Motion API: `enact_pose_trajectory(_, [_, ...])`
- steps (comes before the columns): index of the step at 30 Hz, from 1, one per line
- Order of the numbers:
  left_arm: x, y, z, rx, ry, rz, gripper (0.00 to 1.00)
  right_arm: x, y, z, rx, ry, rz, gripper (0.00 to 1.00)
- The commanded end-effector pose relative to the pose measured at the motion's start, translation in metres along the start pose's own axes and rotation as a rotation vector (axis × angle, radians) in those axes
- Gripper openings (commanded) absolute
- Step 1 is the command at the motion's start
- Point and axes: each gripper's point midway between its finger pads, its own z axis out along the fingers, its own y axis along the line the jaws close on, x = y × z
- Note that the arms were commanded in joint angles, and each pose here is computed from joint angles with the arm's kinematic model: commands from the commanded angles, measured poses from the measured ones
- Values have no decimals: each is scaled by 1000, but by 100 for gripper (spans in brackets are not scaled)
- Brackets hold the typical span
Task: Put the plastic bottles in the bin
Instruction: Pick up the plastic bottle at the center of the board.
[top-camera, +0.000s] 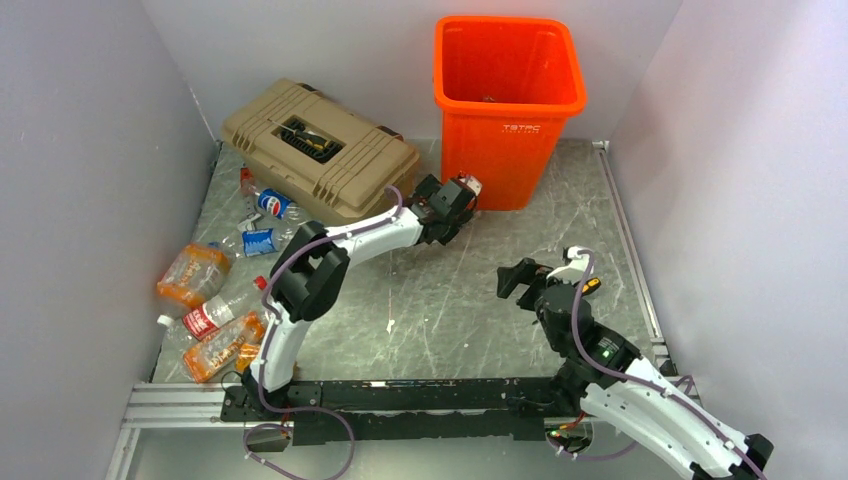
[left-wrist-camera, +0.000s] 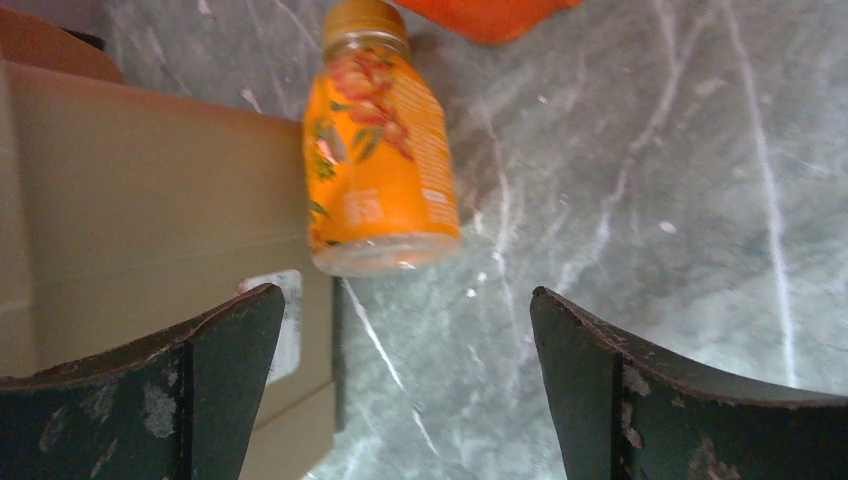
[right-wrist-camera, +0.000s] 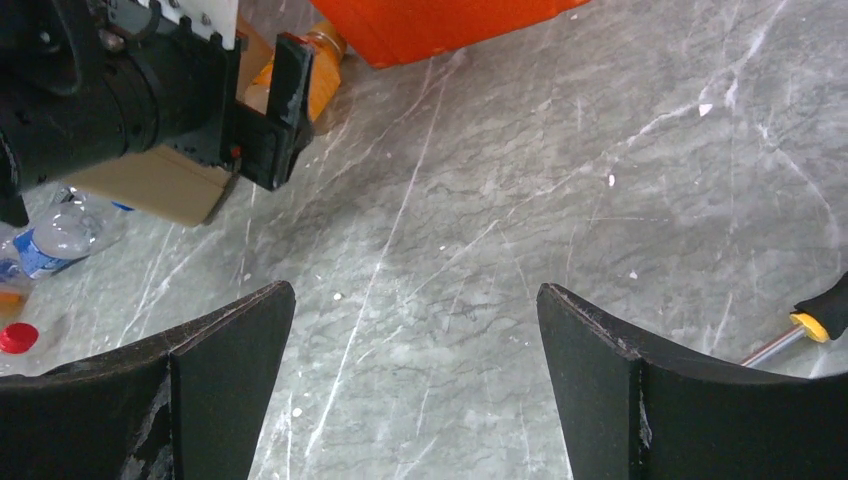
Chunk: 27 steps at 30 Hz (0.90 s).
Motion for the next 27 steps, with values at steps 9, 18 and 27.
enact_pose_trajectory(9, [-17, 12, 29, -84, -23, 183, 99, -4, -9, -6, 23, -12, -3, 96])
enact_pose_trajectory(18, [-12, 18, 52, -114, 2, 213, 99, -3, -9, -5, 28, -11, -11, 96])
enact_pose_trajectory(27, [-4, 15, 67, -126, 21, 215, 95, -4, -10, -5, 32, -8, -13, 96])
